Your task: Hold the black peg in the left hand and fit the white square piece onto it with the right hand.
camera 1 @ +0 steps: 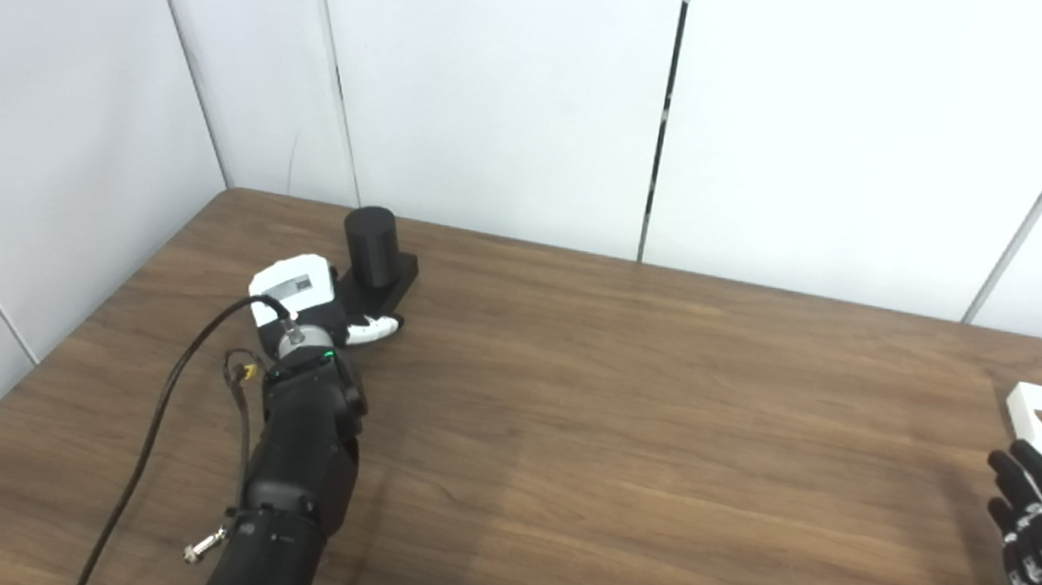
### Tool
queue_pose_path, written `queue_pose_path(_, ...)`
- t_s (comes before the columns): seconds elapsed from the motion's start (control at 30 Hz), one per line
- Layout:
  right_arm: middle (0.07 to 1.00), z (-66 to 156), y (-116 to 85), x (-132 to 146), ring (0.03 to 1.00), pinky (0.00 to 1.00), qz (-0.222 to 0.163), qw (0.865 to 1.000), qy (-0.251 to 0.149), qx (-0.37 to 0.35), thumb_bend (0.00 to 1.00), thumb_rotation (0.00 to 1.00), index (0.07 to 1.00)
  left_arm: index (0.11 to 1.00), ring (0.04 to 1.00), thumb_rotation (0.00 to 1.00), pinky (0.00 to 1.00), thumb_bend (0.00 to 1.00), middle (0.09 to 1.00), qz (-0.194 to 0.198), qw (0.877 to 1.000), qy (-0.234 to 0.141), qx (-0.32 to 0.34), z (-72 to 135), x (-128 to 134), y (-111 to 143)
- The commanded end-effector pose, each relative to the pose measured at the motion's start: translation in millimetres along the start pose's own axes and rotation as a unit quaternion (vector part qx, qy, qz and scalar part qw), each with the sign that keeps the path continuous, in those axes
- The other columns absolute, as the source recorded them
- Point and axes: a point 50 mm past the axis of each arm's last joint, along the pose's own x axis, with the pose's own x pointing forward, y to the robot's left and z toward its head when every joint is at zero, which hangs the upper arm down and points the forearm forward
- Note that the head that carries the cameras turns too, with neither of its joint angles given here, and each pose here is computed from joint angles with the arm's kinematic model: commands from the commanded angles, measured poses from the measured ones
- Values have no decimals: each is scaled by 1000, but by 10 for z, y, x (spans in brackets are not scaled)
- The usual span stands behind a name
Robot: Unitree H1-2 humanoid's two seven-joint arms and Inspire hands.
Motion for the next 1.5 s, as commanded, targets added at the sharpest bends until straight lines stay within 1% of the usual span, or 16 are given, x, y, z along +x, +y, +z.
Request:
queue_pose_path(0.0, 919, -72, 12, -83, 990, 1000, -3, 1000, 11, 8, 758, 1000, 922, 873, 996, 615, 998, 755, 980, 50, 999, -4, 1, 35, 88, 245)
queue_pose_path(1.47, 919, -72, 12, -83, 990, 1000, -3, 1000, 11, 8, 758, 1000, 922, 873, 996, 615, 998, 755, 980, 50, 999, -4, 1, 35, 88, 245)
